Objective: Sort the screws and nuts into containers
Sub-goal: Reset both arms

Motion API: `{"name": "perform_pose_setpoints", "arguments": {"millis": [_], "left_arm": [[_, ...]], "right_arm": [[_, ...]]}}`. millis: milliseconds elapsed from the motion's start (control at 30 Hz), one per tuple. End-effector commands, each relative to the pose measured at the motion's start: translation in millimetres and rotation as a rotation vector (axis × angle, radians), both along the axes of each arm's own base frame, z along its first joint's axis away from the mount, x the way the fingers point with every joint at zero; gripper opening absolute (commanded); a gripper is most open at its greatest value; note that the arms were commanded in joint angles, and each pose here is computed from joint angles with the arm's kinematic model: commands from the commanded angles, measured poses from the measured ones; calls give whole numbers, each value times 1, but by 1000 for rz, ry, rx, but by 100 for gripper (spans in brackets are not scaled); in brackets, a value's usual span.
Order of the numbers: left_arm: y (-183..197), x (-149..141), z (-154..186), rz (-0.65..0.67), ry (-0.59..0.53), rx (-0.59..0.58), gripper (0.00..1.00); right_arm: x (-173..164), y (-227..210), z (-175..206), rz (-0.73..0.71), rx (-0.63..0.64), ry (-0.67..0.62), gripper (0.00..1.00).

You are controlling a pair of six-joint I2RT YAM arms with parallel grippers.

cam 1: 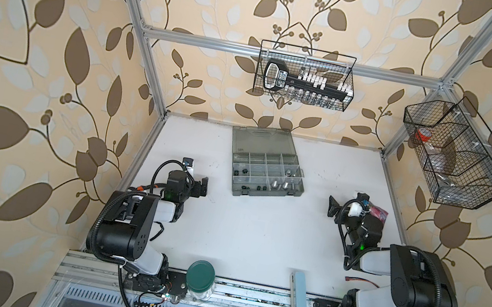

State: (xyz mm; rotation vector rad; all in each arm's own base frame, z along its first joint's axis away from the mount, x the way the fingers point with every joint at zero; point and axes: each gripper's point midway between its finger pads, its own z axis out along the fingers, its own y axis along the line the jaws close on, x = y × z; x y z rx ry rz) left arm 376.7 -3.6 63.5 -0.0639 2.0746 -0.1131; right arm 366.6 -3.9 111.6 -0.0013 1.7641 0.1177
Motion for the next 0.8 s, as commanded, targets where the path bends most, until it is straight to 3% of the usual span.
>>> {"name": "perform_pose_setpoints", "arguments": {"millis": [0,200,300,367,500,767], "left_arm": [[-4,8,13,-24,-42,5,99],[-5,-2,20,-24,-106,7,99],[-15,-5,21,-86,-120,3,99],[-17,-3,18,-105,-101,2,99],[-2,8,11,-12,-33,7,99],[-3,7,12,-16,-38,6,99]], "right_arm": [[5,0,5,-3,-6,-12,100],[5,0,5,-2,-7,-11,100],[5,0,5,-3,-6,-13,100],[5,0,5,-2,-7,-12,100],[5,0,5,-3,-7,-12,100],[5,0,5,-3,-7,-12,100]]}}
